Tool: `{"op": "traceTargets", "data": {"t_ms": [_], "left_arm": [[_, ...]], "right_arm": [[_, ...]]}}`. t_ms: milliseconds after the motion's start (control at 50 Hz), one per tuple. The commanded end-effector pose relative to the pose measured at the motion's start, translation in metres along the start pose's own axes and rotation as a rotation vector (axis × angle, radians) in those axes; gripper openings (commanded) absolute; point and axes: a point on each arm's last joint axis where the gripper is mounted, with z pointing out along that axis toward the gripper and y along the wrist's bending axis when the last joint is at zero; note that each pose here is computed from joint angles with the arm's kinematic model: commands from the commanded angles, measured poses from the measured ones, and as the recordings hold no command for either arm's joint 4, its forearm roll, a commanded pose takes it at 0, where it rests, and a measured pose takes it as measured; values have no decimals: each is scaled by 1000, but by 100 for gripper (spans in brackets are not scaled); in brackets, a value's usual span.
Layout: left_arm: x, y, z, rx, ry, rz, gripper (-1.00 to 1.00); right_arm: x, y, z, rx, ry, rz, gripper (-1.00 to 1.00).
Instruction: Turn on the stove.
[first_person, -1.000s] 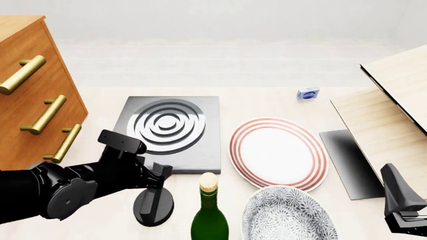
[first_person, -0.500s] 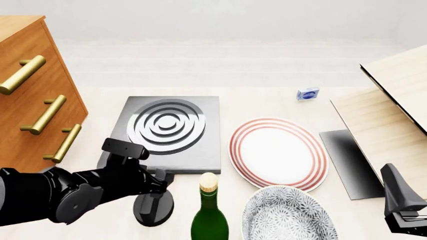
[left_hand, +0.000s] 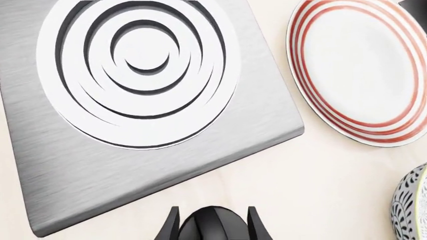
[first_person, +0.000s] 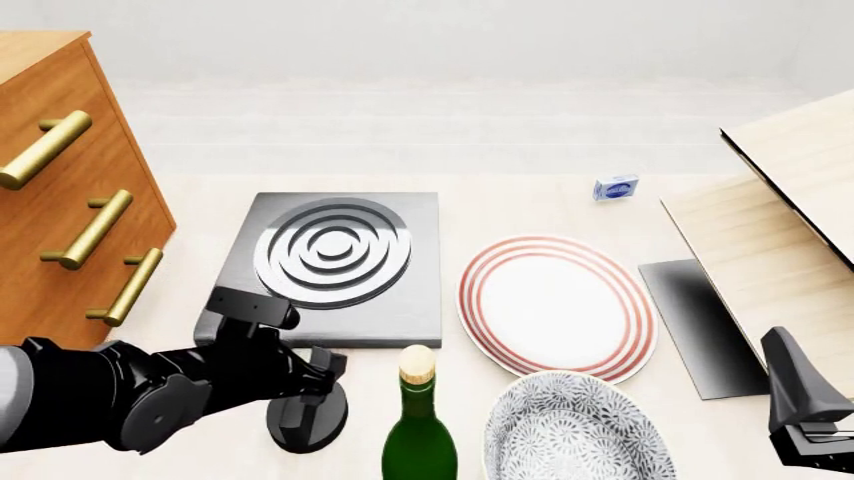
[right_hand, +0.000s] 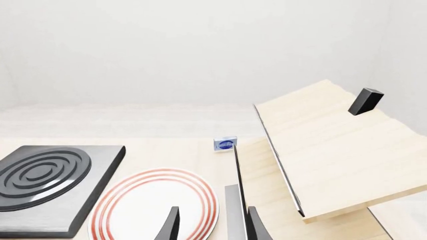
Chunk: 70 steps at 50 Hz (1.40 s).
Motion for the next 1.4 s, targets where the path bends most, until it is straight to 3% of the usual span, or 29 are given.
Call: {"op": "traceTargets", "data": {"t_ms": [20, 680, 1400], "left_arm": [[6, 0, 5, -1, 18, -13, 100], [26, 1, 19, -4, 67, -48, 100], [16, 40, 3, -117, 26, -81, 100]], "right_arm": [[0, 0, 0, 0, 0, 0, 100], [0, 0, 0, 0, 0, 0, 100], [0, 0, 0, 0, 0, 0, 100]]}}
